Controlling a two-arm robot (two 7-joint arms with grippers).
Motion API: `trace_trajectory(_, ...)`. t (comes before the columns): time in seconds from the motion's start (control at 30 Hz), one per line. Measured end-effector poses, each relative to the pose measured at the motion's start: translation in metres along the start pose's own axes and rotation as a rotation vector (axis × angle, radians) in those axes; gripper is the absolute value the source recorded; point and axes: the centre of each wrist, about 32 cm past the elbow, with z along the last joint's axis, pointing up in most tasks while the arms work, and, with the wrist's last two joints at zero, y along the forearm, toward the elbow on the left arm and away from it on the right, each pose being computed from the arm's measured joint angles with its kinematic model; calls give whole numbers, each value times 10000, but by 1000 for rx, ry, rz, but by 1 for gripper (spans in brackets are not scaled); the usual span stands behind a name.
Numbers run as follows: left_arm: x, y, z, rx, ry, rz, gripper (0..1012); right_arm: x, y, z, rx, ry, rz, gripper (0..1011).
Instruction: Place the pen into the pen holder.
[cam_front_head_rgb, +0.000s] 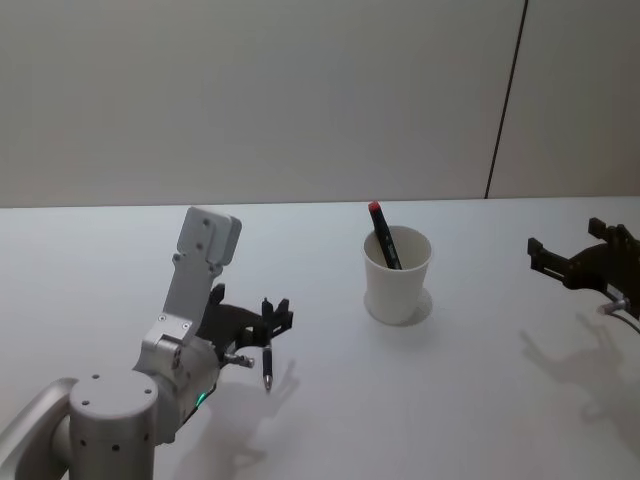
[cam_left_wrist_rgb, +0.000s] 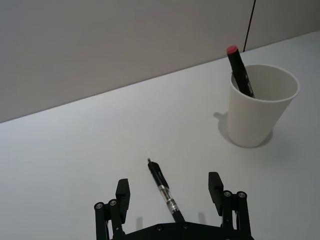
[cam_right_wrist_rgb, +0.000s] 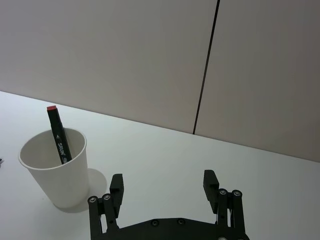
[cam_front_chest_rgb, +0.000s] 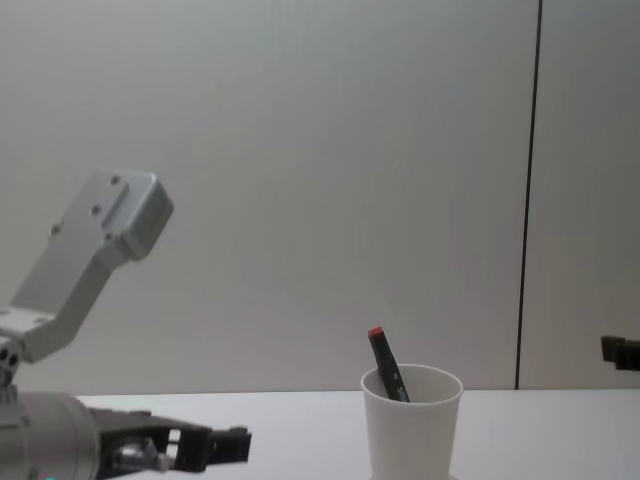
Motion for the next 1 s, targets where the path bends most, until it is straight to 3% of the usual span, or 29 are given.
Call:
trace_trajectory(0.37,52,-57,-87,83,14,9,1003,0,0,0,0,0,0,1001)
trace_trajectory(0.7,85,-149,-133,113,30,10,1003,0,0,0,0,0,0,1001)
trace_trajectory(1.0,104,-280,-161,123,43,6,1003,0,0,0,0,0,0,1001)
